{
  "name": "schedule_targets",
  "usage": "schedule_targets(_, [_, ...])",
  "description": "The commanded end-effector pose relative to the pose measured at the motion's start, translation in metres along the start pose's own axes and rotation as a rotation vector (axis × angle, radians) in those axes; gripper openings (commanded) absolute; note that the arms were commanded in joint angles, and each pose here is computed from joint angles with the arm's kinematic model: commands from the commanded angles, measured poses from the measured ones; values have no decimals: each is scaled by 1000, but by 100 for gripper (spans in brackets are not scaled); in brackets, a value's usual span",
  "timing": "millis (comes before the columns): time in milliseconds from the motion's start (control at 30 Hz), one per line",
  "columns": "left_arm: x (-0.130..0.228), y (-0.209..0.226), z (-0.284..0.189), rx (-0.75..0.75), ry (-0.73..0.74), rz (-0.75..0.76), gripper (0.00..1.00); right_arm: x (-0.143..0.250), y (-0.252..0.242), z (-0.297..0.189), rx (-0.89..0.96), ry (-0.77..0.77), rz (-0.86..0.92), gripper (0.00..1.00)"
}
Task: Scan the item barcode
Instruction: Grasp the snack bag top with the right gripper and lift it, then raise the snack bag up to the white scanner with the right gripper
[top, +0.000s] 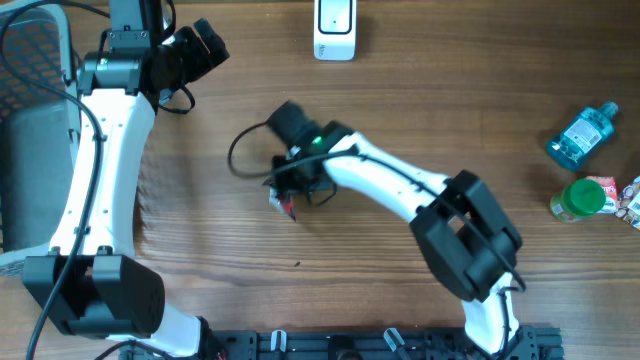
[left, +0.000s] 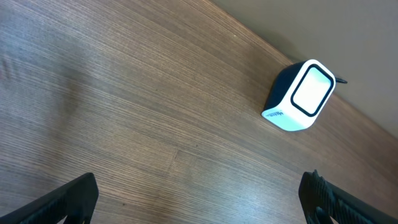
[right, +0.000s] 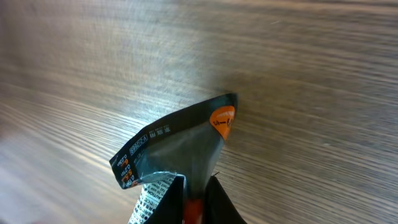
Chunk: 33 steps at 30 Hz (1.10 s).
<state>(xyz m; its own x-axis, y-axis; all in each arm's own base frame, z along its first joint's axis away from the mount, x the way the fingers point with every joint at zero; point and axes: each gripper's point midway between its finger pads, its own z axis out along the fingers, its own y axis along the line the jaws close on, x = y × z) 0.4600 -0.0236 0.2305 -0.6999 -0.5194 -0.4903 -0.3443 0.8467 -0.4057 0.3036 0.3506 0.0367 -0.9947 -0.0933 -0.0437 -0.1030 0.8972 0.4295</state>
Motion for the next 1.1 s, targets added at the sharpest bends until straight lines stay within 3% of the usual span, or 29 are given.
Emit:
schedule_targets(0, [-9, -3, -11, 5, -37, 18, 100, -9, 23, -48, -309, 141, 195, 5])
schedule_targets(200, [-9, -3, -11, 5, -37, 18, 100, -33, 13, -91, -548, 237, 355, 4])
schedule_targets(400, [-9, -3, -11, 5, -37, 18, 100, -63, 17, -138, -767, 228, 360, 4])
schedule_targets(667, [-9, -3, -11, 5, -37, 18, 100, -77, 28, -167, -827, 157, 328, 5])
schedule_targets(1067, [-9, -3, -11, 5, -37, 18, 100, -89, 28, -169, -807, 80, 325, 5])
